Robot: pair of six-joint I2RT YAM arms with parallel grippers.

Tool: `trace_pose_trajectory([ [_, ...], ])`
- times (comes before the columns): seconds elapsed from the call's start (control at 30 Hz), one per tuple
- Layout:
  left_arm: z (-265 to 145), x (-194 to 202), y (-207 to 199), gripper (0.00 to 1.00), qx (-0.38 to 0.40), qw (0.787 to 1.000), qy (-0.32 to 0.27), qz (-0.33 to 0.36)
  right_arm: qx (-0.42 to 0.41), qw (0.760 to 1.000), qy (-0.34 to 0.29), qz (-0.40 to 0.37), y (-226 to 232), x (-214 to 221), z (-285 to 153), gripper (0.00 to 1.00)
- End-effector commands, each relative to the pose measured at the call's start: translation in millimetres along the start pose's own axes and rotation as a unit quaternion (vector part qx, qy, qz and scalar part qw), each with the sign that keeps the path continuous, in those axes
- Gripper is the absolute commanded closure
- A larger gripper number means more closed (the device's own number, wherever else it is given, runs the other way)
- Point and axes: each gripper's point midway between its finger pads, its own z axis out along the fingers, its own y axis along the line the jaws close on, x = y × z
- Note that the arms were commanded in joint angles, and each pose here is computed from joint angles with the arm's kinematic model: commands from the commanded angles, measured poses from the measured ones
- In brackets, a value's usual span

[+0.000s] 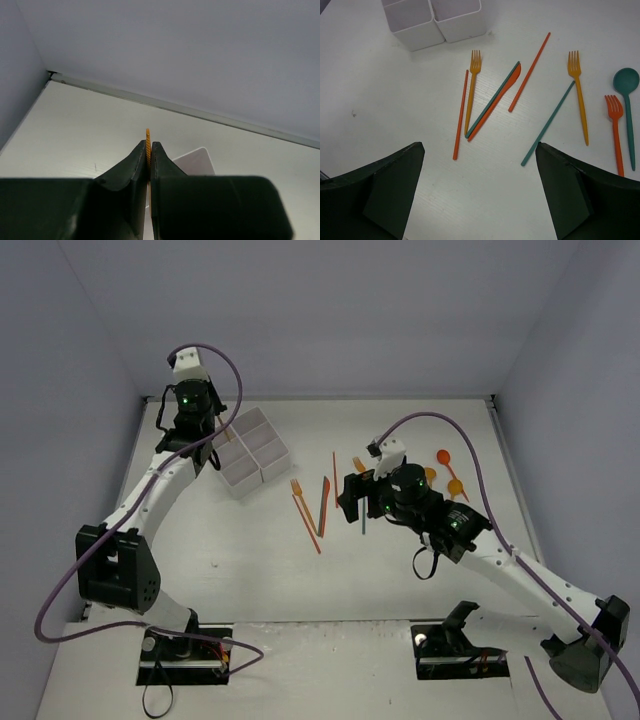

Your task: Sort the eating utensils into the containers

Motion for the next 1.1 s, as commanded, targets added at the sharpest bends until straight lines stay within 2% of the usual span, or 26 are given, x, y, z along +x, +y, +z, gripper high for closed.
trace_pose_trajectory([
  [0.0,14,-35,10,1.00,-0.013,0.997,-0.074,-0.009,-0.018,1.000,-0.020,0.014,9,-9,3,0.09],
  [0.23,30,-17,25,1.00,-0.026,0.997,-0.067,-0.014,-0.024,1.000,0.003,0.009,11,4,11,0.08],
  [0.47,29,11,41,0.91,-0.042,0.998,-0.042,-0.015,-0.019,0.998,0.050,0.011,10,32,31,0.10],
  [0.7,17,29,52,0.80,-0.050,0.998,-0.025,-0.017,0.022,0.994,0.105,0.035,0,66,56,0.22],
  [0.87,6,28,57,0.63,-0.051,0.998,-0.027,-0.020,0.054,0.989,0.124,0.058,-6,79,70,0.33],
  [0.97,-6,13,55,0.45,-0.041,0.998,-0.038,-0.017,0.076,0.985,0.139,0.073,-10,90,82,0.38],
  [1.07,-21,-3,54,0.35,-0.036,0.999,-0.035,-0.009,0.096,0.981,0.147,0.085,-14,96,92,0.39],
])
